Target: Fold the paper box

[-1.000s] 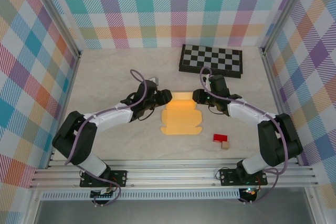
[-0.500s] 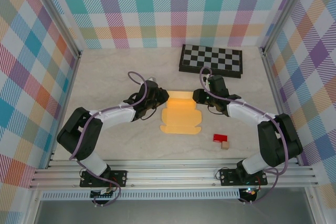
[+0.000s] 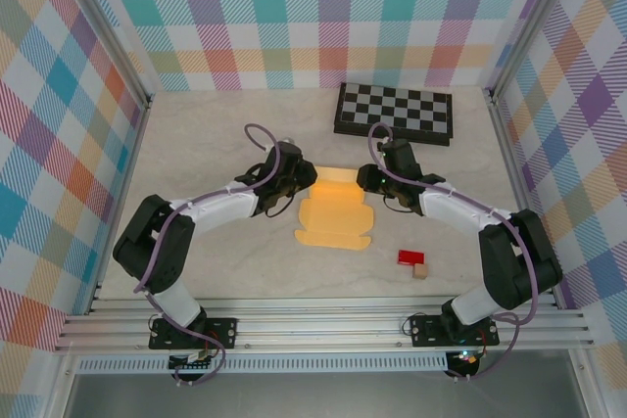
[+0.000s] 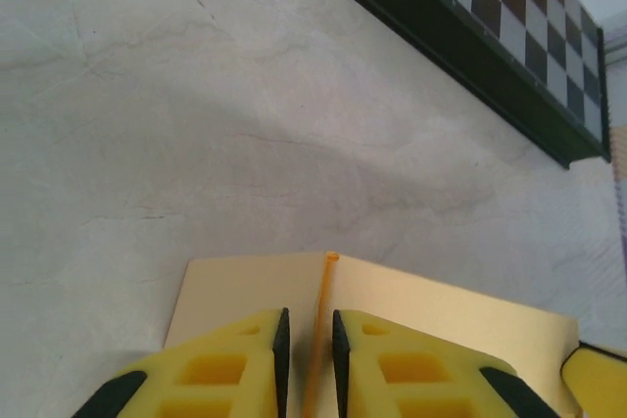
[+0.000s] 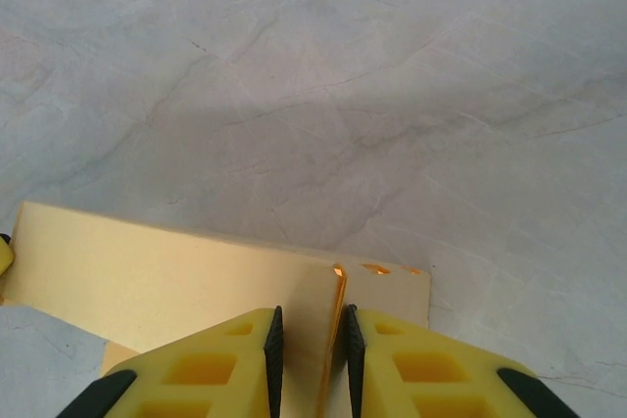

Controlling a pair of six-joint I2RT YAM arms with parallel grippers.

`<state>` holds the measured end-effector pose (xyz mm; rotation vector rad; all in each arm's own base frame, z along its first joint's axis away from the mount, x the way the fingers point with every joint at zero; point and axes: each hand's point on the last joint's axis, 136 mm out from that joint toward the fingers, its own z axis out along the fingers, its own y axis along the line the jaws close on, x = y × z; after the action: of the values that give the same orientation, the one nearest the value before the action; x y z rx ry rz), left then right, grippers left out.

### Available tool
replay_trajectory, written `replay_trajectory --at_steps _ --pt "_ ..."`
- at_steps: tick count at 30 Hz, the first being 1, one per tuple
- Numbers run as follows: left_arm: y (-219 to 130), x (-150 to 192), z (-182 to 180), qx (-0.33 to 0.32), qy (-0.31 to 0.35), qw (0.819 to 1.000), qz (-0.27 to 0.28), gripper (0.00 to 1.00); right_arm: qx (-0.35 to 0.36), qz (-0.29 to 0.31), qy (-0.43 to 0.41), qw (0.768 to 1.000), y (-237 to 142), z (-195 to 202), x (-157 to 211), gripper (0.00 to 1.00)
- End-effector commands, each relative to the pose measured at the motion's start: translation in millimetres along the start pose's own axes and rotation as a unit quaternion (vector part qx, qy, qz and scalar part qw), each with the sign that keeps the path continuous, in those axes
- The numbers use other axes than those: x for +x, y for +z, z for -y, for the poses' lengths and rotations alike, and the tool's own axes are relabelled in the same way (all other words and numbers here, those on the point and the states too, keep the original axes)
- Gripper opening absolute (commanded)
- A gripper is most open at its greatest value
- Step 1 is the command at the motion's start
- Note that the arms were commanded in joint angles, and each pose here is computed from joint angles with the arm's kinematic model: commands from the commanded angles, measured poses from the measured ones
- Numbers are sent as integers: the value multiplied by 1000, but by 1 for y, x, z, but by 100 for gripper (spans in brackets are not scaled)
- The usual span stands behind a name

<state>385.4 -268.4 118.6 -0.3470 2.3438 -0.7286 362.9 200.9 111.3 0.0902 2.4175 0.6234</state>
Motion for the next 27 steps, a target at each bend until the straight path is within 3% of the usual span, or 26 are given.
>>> replay_trajectory --at_steps 1,3,7,14,20,27 --pt "-17 2 -7 -27 36 999 -18 34 40 -71 6 997 8 19 40 25" --pt "-31 0 -15 -45 46 998 -16 40 40 -71 8 997 8 20 41 24" --pt "-64 8 -29 -58 87 994 -27 39 44 -73 13 996 8 21 42 24" --pt "-100 71 -65 -38 79 993 -83 44 53 -68 16 996 8 23 38 25" --pt "-84 118 -66 -3 56 992 -110 50 55 -69 16 996 9 22 37 25" --pt "-60 138 -63 1 22 994 -109 50 56 -76 25 995 10 26 44 25"
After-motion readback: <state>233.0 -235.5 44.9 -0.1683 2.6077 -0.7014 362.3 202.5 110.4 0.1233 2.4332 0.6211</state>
